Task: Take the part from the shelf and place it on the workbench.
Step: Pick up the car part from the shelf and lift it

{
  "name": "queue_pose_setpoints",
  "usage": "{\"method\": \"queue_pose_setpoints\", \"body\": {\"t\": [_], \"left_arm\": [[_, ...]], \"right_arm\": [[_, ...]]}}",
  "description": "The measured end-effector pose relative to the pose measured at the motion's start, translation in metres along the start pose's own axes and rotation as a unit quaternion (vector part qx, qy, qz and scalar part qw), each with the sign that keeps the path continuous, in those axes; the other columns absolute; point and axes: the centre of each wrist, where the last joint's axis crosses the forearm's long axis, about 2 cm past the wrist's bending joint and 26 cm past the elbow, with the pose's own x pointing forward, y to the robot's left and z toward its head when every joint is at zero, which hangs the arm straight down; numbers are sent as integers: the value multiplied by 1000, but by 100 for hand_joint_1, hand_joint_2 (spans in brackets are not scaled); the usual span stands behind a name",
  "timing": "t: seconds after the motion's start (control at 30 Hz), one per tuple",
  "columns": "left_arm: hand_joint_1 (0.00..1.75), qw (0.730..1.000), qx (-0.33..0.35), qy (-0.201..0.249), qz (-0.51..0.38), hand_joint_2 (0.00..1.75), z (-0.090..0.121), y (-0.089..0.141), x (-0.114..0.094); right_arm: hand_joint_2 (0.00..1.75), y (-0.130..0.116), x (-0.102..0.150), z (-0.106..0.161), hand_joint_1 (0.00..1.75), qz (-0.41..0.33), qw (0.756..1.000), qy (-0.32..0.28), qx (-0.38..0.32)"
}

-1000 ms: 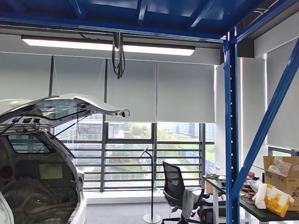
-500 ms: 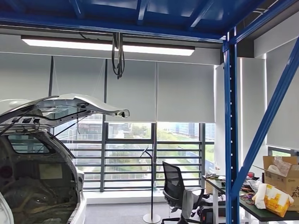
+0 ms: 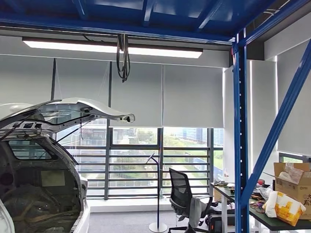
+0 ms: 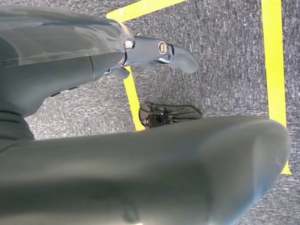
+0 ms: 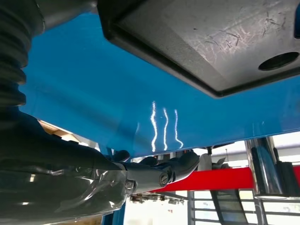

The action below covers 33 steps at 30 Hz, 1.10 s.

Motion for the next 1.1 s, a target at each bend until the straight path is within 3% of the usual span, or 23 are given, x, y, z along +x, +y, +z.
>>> {"method": "queue_pose_setpoints", "body": {"t": [0.6, 1.1], "left_arm": [[0, 1000, 0, 2, 5, 0, 2, 1, -5], [0, 1000, -3, 0, 9, 0, 2, 0, -3]], "right_arm": [[175, -8, 5, -18, 0, 16, 998, -4, 65], [175, -4, 30, -28, 0, -19, 994, -28, 100]]}}
